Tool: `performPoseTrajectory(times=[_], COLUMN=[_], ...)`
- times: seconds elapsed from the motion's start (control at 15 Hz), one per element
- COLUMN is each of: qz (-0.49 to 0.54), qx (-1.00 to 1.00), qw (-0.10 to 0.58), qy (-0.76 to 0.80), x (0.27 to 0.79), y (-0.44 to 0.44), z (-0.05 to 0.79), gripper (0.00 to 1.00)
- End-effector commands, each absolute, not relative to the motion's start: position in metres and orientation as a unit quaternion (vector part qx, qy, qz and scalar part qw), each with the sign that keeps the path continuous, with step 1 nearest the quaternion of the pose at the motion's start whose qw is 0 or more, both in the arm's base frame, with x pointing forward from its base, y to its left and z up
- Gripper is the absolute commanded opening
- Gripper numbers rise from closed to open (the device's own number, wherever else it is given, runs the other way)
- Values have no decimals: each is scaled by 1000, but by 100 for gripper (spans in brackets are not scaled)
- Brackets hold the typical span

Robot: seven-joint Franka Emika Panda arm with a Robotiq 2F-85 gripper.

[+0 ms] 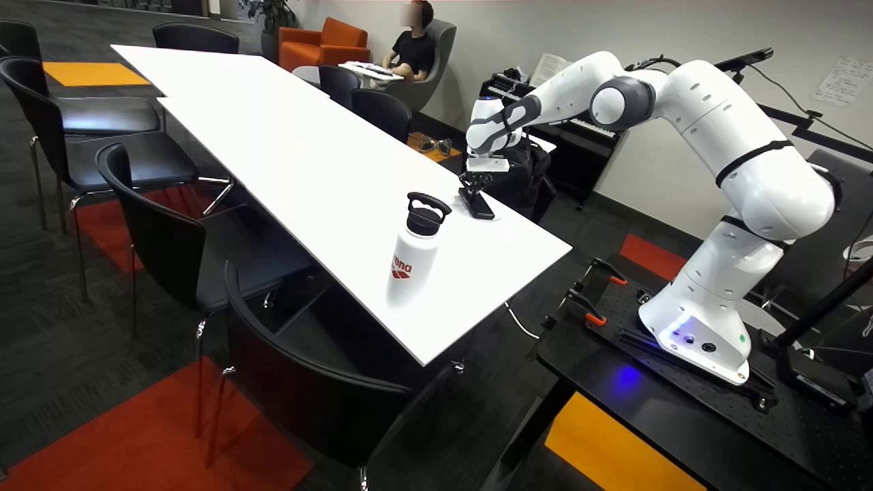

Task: Slide the cover off the calculator

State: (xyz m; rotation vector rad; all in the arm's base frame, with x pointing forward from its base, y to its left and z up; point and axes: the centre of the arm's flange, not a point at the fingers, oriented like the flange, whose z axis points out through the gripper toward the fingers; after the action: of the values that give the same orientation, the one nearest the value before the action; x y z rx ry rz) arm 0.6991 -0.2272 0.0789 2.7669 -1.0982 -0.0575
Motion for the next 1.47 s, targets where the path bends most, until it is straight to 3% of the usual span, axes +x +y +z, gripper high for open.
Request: performPoseTrajectory(times=[0.0, 0.67, 1.13, 1.4], qz=[-69, -143, -32, -22], qx=[932, 945, 928, 910], qw=[83, 56, 47, 45], qy=[-347, -290, -368, -412], x=[695, 673, 658, 668], y=[-214, -169, -196, -222], z=[72, 64, 113, 111], gripper=[0, 0, 0, 0])
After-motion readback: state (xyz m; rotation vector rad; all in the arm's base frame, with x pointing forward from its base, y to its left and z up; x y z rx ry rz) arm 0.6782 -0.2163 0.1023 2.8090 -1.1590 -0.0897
